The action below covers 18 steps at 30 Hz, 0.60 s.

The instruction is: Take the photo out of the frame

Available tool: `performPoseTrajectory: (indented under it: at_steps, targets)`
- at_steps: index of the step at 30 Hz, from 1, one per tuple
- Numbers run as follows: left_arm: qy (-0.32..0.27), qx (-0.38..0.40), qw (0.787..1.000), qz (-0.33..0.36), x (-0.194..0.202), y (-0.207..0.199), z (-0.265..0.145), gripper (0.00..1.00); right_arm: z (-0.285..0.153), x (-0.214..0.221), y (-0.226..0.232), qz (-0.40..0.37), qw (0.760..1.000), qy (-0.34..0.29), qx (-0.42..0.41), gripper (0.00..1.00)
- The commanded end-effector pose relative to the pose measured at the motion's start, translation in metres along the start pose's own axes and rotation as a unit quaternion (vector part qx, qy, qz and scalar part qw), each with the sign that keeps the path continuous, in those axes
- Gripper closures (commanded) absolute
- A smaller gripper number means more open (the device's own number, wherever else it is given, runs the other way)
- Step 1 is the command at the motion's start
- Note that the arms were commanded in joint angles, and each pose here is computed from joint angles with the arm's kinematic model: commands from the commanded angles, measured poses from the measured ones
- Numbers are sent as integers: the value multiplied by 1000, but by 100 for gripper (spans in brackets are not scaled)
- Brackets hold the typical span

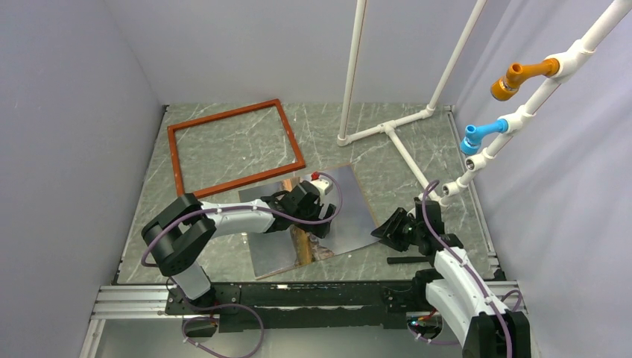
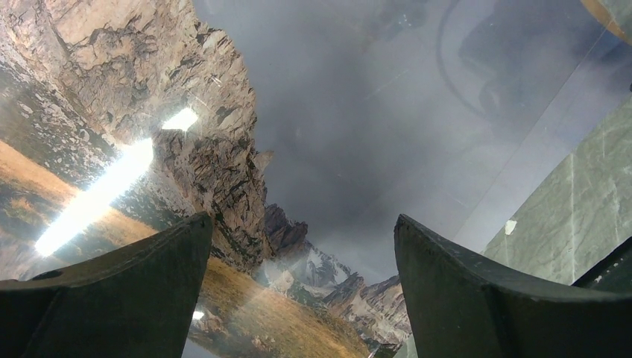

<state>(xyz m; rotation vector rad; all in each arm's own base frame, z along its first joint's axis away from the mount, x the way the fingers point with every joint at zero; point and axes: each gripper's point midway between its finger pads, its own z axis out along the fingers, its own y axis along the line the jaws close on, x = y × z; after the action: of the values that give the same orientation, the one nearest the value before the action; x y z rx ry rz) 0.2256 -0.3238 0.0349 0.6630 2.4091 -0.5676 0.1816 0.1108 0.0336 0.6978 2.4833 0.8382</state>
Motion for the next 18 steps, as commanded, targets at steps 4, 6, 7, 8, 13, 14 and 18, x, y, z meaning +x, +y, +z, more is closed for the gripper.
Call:
performPoseTrajectory:
  at_steps: [4, 6, 7, 8, 13, 14, 18]
  targets:
    - [25, 5, 1000, -15, 20, 2, 8, 7, 2, -12, 12, 23, 998, -37, -35, 61]
    - [26, 5, 1000, -16, 21, 2, 9, 7, 6, -10, 9, 34, 998, -40, -38, 63]
    - [26, 4, 1000, -16, 21, 3, 9, 7, 7, -11, 8, 39, 997, -44, -40, 64]
    - [26, 4, 1000, -16, 21, 3, 9, 7, 9, -12, 7, 41, 997, -48, -41, 65]
    - [26, 1, 1000, -14, 22, 4, 9, 7, 13, -12, 3, 42, 997, -53, -43, 74]
    - [26, 1, 1000, -14, 22, 4, 9, 7, 14, -12, 3, 41, 997, -53, -44, 76]
    - [26, 1, 1000, -13, 23, 4, 9, 7, 15, -12, 3, 40, 996, -57, -47, 83]
